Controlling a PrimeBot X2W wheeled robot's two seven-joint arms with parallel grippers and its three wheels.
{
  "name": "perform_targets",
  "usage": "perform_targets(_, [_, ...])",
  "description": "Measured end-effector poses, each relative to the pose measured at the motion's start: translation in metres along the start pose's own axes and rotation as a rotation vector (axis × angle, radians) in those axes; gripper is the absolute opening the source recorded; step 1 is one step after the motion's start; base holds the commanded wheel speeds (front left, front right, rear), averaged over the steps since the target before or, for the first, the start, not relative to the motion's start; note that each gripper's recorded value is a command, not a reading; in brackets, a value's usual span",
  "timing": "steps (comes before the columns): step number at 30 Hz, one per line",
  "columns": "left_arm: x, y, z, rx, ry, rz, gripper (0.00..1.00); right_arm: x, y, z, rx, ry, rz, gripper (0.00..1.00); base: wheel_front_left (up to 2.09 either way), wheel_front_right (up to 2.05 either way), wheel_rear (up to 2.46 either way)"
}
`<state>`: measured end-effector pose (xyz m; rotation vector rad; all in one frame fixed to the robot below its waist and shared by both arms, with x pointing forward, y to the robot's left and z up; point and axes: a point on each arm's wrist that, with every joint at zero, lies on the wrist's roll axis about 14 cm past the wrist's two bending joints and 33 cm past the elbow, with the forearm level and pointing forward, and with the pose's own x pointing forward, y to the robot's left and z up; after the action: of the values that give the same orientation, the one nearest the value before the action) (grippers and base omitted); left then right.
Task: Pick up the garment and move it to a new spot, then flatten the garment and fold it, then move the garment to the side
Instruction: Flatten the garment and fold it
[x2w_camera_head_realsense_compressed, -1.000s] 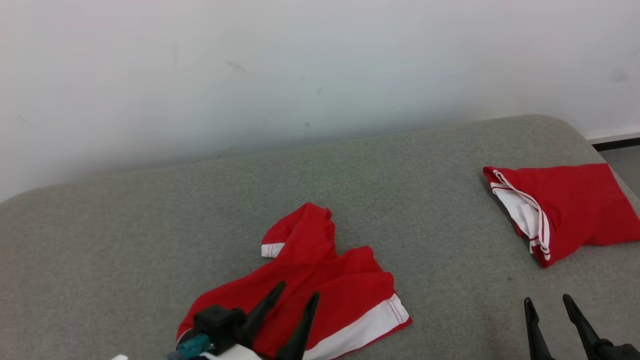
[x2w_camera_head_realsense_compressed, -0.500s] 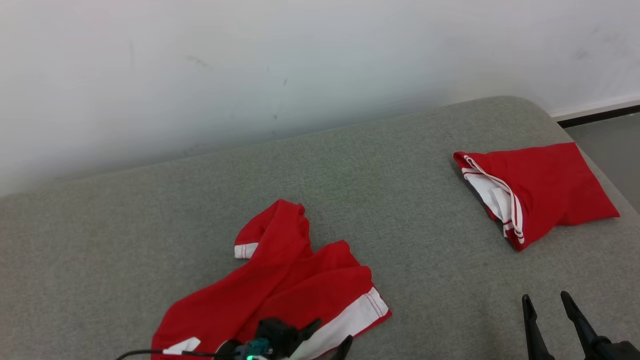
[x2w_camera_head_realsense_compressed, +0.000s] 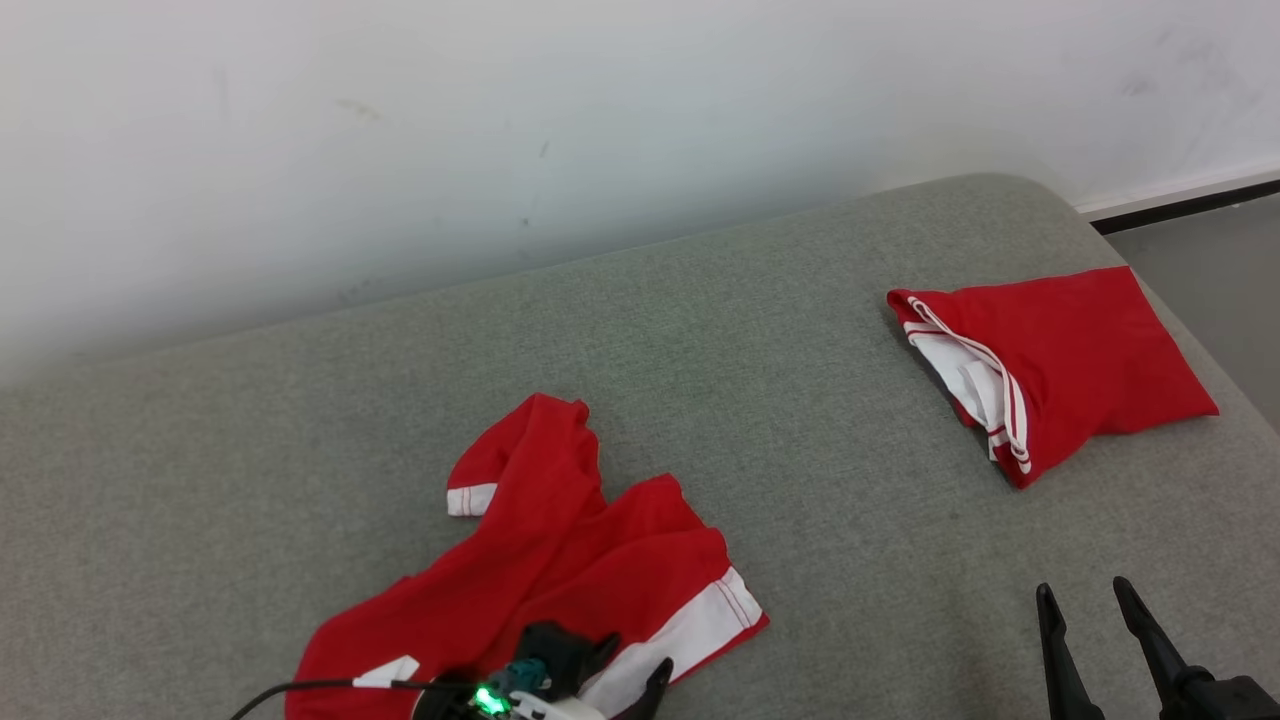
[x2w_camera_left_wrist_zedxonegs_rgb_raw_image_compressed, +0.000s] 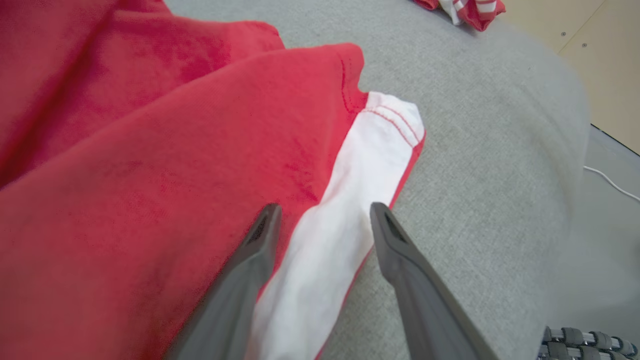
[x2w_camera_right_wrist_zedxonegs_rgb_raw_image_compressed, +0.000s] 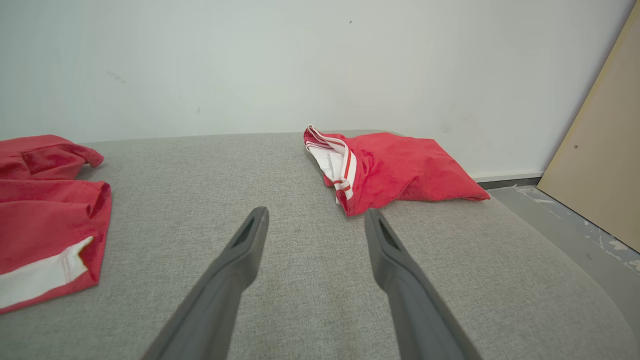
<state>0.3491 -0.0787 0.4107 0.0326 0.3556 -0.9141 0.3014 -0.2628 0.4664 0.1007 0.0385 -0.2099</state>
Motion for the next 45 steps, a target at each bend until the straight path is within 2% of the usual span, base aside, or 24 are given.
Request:
perform_targets(1, [0.001,0.0,-0.002,0.001,0.007,0.0,0.56,0.0,0.0,0.0,0.0,0.0,-0.002,1.0,0.0,0.0,0.0])
perform_targets(2, [0.001,0.0,-0.003,0.001,0.012,-0.002,0.44,0.0,-0.001,0.0,0.0,0.001,-0.003,1.0,0.0,0.0,0.0])
perform_targets(3, [0.002,0.001,-0.004,0.002,0.015,-0.001,0.36,0.0,-0.001,0.0,0.0,0.002,-0.004,1.0,0.0,0.0,0.0])
perform_targets(5, [0.003,0.002,-0.004,0.004,0.014,-0.003,0.26,0.0,-0.001,-0.001,0.001,0.004,-0.006,1.0,0.0,0.0,0.0])
perform_targets(7, [0.004,0.002,-0.004,0.003,0.015,-0.003,0.09,0.0,-0.001,-0.001,0.001,0.005,-0.007,1.0,0.0,0.0,0.0])
perform_targets(11, [0.005,0.002,-0.002,0.002,0.005,-0.007,0.01,0.002,0.0,-0.002,0.005,0.005,-0.006,1.0,0.0,0.0,0.0])
perform_targets(20, [0.002,-0.009,0.017,0.029,-0.078,-0.034,0.12,0.003,0.002,0.0,0.01,-0.001,-0.001,1.0,0.0,0.0,0.0])
perform_targets(24, [-0.006,-0.021,0.014,0.04,-0.094,-0.059,0.12,0.004,0.003,0.0,0.011,-0.001,0.002,1.0,0.0,0.0,0.0])
perform_targets(27, [-0.012,-0.03,0.006,0.022,-0.082,-0.08,0.17,0.004,0.004,-0.002,0.012,0.004,0.005,1.0,0.0,0.0,0.0])
perform_targets(29, [-0.015,-0.031,0.001,0.02,-0.068,-0.079,0.29,0.005,0.005,-0.003,0.012,0.006,0.008,1.0,0.0,0.0,0.0])
perform_targets(32, [-0.015,-0.028,0.004,0.02,-0.077,-0.067,0.33,0.006,0.007,-0.003,0.012,0.008,0.012,1.0,0.0,0.0,0.0])
perform_targets(33, [-0.015,-0.027,0.007,0.021,-0.086,-0.062,0.43,0.007,0.007,-0.003,0.012,0.009,0.013,1.0,0.0,0.0,0.0])
perform_targets(34, [-0.014,-0.025,0.011,0.022,-0.098,-0.057,0.68,0.007,0.008,-0.004,0.012,0.01,0.015,1.0,0.0,0.0,0.0])
perform_targets(35, [-0.013,-0.021,0.016,0.027,-0.11,-0.046,1.0,0.007,0.008,-0.004,0.012,0.01,0.016,1.0,0.0,0.0,0.0])
perform_targets(45, [0.004,-0.003,0.063,0.068,-0.196,-0.02,1.0,0.004,0.003,-0.003,0.007,0.011,0.004,1.0,0.0,0.0,0.0])
